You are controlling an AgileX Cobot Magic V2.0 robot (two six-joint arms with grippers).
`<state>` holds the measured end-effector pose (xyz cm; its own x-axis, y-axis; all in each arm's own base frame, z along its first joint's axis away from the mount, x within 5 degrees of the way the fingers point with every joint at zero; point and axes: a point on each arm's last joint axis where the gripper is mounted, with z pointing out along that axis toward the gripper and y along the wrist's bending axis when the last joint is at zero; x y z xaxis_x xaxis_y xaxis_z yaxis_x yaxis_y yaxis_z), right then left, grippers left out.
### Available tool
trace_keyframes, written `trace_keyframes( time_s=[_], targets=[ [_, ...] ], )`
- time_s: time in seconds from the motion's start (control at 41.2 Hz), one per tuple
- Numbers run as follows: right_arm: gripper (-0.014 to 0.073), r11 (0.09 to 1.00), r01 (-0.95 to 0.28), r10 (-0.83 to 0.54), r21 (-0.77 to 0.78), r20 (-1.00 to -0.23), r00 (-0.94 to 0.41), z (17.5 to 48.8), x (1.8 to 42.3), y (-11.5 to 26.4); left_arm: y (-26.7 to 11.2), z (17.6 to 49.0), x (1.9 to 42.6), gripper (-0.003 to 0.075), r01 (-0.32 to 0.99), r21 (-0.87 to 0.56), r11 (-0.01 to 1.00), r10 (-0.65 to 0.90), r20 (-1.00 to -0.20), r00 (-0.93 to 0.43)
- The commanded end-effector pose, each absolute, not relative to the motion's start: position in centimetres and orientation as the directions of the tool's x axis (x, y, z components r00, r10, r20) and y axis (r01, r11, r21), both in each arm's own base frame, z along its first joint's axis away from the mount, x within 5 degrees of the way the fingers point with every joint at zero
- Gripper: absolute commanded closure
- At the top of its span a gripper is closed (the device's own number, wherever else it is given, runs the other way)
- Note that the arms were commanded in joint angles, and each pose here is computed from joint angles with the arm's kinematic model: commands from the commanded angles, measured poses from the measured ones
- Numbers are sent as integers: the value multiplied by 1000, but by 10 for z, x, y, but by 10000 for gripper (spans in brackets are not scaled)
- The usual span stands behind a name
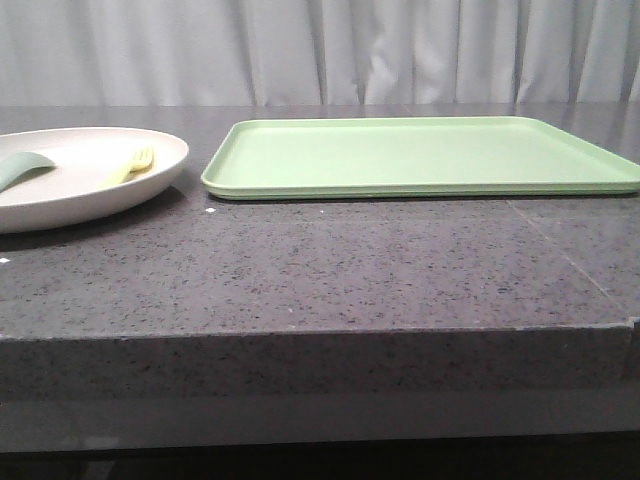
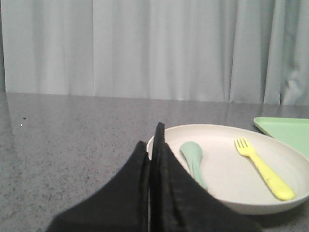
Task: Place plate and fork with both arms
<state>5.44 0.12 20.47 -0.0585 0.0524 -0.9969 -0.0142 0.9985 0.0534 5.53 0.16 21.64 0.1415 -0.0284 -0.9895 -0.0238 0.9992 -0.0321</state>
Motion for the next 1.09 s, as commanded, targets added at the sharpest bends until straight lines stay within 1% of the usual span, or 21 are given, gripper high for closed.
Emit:
trace_keyframes(
  time_s=[0.0, 0.146, 0.243, 0.291, 0.34, 0.412, 0.534, 0.582, 0.704, 0.825, 0.922, 1.019, 1.068],
  targets=[
    [711, 999, -13, 46, 44, -993, 108, 237, 48, 1, 2, 230, 51, 738, -21, -33, 999, -25, -957, 288],
    [711, 999, -17, 45, 43, -988, 149, 269, 37, 1, 2, 243, 48, 738, -19, -41, 999, -33, -949, 315],
    [706, 999, -18, 45, 43, -989, 144, 294, 31, 1, 2, 259, 46, 738, -17, -44, 999, -35, -941, 337],
    [702, 999, -18, 44, 42, -992, 119, 307, 31, 1, 2, 270, 46, 738, -17, -44, 999, -35, -942, 335],
    [702, 999, -18, 44, 42, -995, 94, 318, 34, 1, 2, 281, 48, 738, -18, -44, 999, -36, -949, 314],
    [702, 999, -17, 44, 43, -998, 53, 335, 45, 1, 2, 299, 53, 738, -21, -40, 999, -34, -968, 248],
    [702, 999, -14, 43, 43, -999, -8, 358, 68, 1, 3, 322, 69, 738, -38, 21, 999, 25, -991, 133],
    [702, 999, -13, 43, 44, -998, -35, 363, 79, 1, 3, 328, 81, 738, -42, 43, 998, 46, -996, 77],
    [702, 999, -10, 43, 44, -992, -115, 365, 105, 1, 4, 338, 105, 738, -42, 61, 997, 61, -998, 3],
    [701, 999, -8, 43, 45, -985, -167, 359, 122, 2, 5, 338, 125, 738, -37, 61, 997, 59, -997, -54],
    [690, 999, -8, 43, 45, -983, -180, 357, 126, 2, 5, 334, 135, 738, -34, 61, 998, 59, -995, -78],
    [612, 999, -8, 43, 45, -983, -178, 358, 126, 2, 5, 333, 137, 733, -33, 61, 998, 58, -994, -89],
    [545, 999, -8, 43, 45, -983, -177, 358, 126, 2, 5, 333, 137, 712, -33, 61, 998, 58, -994, -87]
  ],
)
